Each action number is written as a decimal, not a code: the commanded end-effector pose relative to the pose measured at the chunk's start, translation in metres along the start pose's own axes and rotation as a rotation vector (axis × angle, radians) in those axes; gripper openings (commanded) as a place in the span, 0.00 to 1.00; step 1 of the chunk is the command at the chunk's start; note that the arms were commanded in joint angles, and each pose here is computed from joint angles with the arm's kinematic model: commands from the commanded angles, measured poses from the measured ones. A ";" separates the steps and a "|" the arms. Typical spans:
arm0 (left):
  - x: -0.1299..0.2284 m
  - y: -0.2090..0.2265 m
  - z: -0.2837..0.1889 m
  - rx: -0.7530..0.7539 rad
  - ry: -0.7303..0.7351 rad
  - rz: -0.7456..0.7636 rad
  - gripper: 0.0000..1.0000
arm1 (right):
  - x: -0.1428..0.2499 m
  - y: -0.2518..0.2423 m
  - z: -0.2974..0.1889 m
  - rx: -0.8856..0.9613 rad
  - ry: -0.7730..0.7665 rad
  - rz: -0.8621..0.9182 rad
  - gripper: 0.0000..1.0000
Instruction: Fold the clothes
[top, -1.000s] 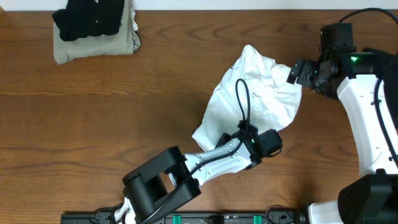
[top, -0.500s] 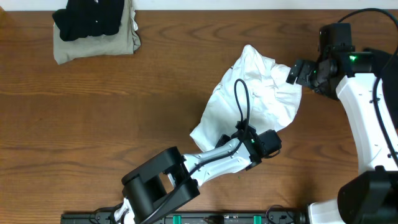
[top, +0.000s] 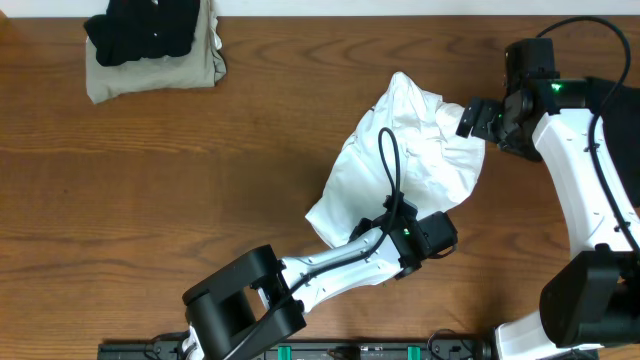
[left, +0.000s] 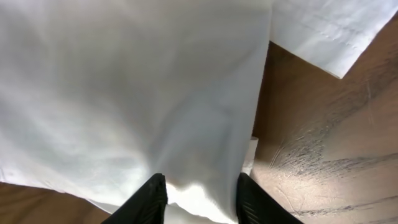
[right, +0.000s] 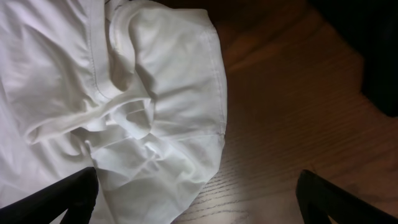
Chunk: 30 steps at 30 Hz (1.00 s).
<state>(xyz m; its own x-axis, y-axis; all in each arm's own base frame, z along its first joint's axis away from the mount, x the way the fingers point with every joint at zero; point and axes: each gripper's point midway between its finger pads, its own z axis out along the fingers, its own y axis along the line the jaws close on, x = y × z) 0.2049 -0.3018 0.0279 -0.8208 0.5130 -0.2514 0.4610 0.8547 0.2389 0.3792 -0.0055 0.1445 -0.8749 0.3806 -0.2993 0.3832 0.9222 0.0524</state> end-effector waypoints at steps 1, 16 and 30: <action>-0.006 -0.002 -0.009 0.024 -0.015 -0.026 0.46 | 0.001 -0.003 0.003 0.008 0.006 -0.001 0.99; -0.003 -0.016 -0.002 0.090 0.000 -0.033 0.51 | 0.002 -0.003 0.003 0.006 0.011 -0.001 0.99; -0.004 -0.001 0.011 0.038 0.019 -0.039 0.50 | 0.004 -0.004 0.003 0.010 0.021 -0.002 0.99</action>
<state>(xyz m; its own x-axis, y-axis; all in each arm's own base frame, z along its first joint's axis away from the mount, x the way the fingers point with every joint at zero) 0.2061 -0.3134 0.0248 -0.8399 0.4790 -0.2552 0.4530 0.8777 0.1565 0.3772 -0.0055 0.1439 -0.8774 0.3806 -0.2920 0.3836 0.9222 0.0491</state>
